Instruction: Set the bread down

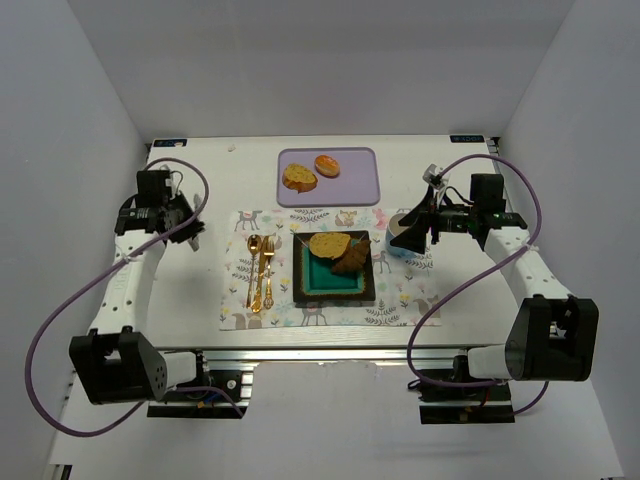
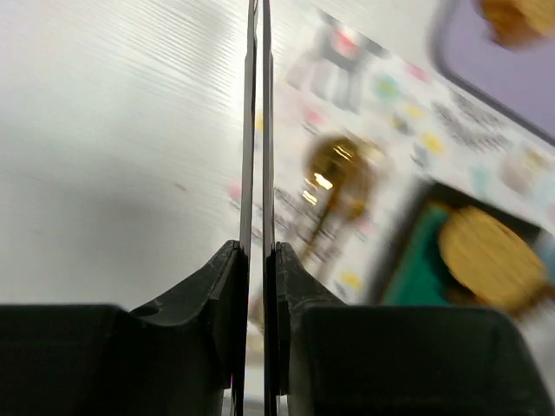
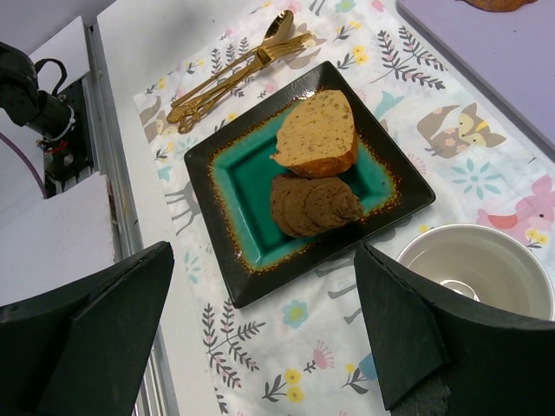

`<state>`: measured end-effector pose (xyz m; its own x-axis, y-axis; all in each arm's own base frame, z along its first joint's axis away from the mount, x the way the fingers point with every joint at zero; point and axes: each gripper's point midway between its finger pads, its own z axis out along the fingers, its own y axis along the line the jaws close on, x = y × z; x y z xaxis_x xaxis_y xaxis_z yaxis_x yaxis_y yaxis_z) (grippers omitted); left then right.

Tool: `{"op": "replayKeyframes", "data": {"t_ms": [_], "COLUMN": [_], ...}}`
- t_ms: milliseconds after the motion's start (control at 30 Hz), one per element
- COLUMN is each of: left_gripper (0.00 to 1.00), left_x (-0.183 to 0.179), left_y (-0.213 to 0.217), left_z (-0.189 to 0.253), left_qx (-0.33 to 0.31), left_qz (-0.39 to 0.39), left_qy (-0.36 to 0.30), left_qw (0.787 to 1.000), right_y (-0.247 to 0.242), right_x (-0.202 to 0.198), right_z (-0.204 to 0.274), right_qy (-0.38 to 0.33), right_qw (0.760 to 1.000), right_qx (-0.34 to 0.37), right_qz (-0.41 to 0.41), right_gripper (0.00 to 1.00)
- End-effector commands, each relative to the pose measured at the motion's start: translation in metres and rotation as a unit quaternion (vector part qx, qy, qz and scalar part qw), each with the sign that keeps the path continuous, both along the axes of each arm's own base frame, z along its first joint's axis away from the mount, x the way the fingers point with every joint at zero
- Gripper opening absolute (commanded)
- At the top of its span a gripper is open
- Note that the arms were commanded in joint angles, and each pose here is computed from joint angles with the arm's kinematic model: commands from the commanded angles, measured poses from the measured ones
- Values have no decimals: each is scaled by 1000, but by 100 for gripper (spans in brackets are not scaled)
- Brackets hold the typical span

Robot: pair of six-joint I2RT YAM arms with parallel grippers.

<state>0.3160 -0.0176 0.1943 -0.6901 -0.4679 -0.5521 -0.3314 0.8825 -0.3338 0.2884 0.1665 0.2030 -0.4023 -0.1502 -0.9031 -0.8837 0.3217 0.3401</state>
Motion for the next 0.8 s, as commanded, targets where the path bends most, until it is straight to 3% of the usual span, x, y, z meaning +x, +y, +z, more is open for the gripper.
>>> {"op": "replayKeyframes", "data": {"t_ms": [0,200,300,400,433,467,500,667,767], "left_gripper": [7,11,16,33,46,46,54,58,63], "left_x": [14,38,36,32,29,31,26,11,11], "left_y": [56,89,93,95,90,92,91,87,88], "left_z": [-36,-90,-120,-141,-152,-154,-160,-187,-177], "left_qx": [111,159,131,116,100,100,91,48,50], "left_qz": [45,27,15,14,6,12,19,-1,-3], "left_qy": [1,-8,-6,20,37,41,63,146,127], "left_qw": [993,987,991,993,994,994,994,988,991], "right_y": [-1,-4,-5,-5,-5,-5,-6,-6,-6], "right_x": [9,12,14,13,13,13,13,13,13], "right_z": [9,12,14,15,15,15,15,17,17], "right_qy": [-19,-39,-42,-36,-38,-37,-36,-39,-34], "right_qw": [1000,999,999,999,999,999,999,999,999], "right_qx": [-1,-19,-22,-22,-23,-24,-27,-29,-28], "right_qz": [1,3,-1,-3,-3,-2,-4,-4,-4], "right_gripper": [89,89,89,89,89,89,89,89,89]}}
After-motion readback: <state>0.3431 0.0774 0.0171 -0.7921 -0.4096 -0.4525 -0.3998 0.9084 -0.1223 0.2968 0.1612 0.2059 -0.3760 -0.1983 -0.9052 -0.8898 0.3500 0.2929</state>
